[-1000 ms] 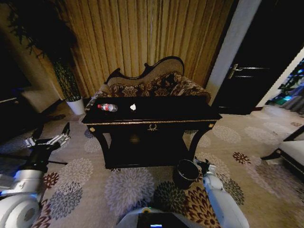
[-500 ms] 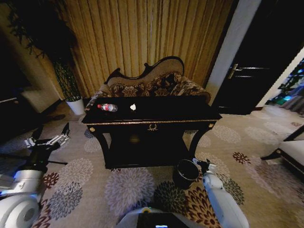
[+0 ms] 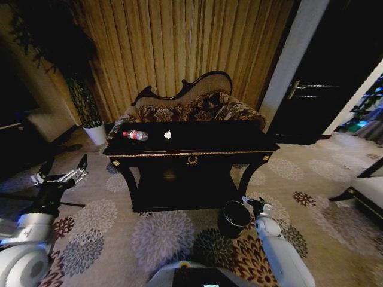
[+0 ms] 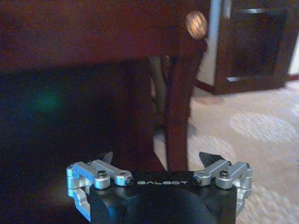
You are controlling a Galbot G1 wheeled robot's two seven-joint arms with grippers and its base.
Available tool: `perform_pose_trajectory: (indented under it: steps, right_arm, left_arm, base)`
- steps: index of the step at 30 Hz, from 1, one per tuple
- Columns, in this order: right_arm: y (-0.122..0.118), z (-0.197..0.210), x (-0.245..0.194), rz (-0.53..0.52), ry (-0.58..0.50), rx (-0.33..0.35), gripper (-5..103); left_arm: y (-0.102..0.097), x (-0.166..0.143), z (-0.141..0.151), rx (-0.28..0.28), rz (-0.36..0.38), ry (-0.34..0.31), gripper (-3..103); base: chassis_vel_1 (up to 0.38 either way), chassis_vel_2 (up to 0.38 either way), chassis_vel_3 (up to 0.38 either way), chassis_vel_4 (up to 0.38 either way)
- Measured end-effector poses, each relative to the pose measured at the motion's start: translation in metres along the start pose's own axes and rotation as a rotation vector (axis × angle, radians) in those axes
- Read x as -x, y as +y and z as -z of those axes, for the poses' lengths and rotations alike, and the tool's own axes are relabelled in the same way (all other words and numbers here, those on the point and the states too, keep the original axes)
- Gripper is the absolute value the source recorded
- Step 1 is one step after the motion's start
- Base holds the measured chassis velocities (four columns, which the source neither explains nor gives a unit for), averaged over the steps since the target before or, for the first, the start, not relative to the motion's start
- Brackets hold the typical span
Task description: Move to the front of the table and place the trash on the table into the trash bin.
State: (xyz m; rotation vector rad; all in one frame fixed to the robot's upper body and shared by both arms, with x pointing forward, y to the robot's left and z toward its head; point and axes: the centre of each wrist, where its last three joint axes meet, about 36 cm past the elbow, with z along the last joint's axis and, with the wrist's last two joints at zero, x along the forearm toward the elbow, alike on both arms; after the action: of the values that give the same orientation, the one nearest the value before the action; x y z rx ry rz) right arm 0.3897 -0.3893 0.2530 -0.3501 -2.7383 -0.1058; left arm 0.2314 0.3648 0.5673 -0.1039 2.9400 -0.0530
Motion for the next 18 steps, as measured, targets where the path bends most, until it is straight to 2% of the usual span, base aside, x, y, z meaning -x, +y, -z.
perform_pose_trajectory:
  steps: [3,5,7,9,13,14,16,18]
  right_arm:
    - [0.016,0.034,-0.017,0.072,-0.102,-0.021,100]
    - [0.021,0.044,-0.021,0.088,-0.129,-0.022,100]
    - [0.031,0.076,-0.036,0.132,-0.191,-0.02,100]
    - [0.035,0.086,-0.042,0.147,-0.205,-0.019,100]
    - [0.048,0.133,-0.071,0.219,-0.271,0.013,100]
    - [0.048,0.133,-0.071,0.219,-0.271,0.013,100]
    - [0.057,0.157,-0.09,0.258,-0.301,0.031,100]
    - [0.06,0.163,-0.097,0.269,-0.312,0.035,100]
  left_arm:
    - [0.0,0.0,0.0,-0.001,-0.002,0.0,100]
    - [0.0,0.0,0.0,-0.002,-0.002,0.001,100]
    - [0.0,0.001,-0.001,-0.004,0.0,0.004,100]
    - [0.001,0.001,-0.002,-0.005,0.003,0.007,100]
    - [0.007,0.002,-0.008,-0.008,0.028,0.025,100]
    - [0.007,0.002,-0.008,-0.008,0.028,0.025,100]
    - [0.012,0.004,-0.014,-0.01,0.05,0.048,100]
    - [0.015,0.005,-0.017,-0.01,0.063,0.064,100]
  base:
    - [0.0,0.0,0.0,0.0]
    - [0.0,0.0,0.0,0.0]
    - [0.0,0.0,0.0,0.0]
    - [0.0,0.0,0.0,0.0]
    - [0.0,0.0,0.0,0.0]
    - [0.0,0.0,0.0,0.0]
    - [0.0,0.0,0.0,0.0]
    - [0.0,0.0,0.0,0.0]
